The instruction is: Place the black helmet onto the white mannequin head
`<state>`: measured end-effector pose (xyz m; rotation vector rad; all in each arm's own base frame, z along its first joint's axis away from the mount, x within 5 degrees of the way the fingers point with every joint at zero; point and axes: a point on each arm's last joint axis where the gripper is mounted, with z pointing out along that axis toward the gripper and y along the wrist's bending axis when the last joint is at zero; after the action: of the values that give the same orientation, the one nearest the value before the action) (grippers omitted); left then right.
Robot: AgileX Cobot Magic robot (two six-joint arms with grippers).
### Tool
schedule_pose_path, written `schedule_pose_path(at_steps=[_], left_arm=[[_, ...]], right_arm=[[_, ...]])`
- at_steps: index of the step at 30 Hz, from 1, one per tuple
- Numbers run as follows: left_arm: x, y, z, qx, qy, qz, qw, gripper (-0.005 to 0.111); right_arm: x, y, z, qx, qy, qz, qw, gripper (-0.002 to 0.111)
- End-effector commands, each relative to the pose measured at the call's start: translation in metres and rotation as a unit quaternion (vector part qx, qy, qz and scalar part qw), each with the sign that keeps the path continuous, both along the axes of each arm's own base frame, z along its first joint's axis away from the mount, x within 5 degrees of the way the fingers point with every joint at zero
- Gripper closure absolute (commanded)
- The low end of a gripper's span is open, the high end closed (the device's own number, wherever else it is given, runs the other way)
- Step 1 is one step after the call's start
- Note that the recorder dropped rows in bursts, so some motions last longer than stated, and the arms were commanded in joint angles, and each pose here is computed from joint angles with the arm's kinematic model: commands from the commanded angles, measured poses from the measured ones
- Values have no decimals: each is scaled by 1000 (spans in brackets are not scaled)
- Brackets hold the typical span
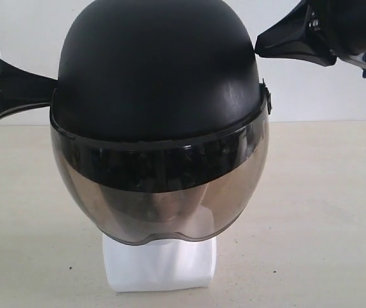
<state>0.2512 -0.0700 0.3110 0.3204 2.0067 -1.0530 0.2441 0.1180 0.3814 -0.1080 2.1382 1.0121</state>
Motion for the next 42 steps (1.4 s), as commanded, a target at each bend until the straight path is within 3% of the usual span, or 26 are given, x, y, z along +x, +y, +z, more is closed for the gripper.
schedule_pose_path(at_steps=[1,5,13,19,30,38,42], left_arm=[[-11,-11,-8,7,15,-76,997,102],[-12,-11,-2,12,-4,-77,997,102],[-18,-10,37,9,-65,-64,996,102],[-20,-10,38,6,-62,-66,996,102],[-24,-10,41,5,-68,-66,996,102],[-45,19,64,2,-105,-17,994,102],[-54,20,71,-4,-110,-14,994,102]], right_arm=[[-10,9,-2,9,28,49,998,108],[-11,9,-2,6,28,54,998,108],[-14,15,-2,7,27,66,997,108],[-18,28,1,11,11,75,997,108],[-25,24,9,13,-13,67,998,108],[-36,14,21,13,-24,35,999,108],[-44,9,28,14,-30,25,999,108]])
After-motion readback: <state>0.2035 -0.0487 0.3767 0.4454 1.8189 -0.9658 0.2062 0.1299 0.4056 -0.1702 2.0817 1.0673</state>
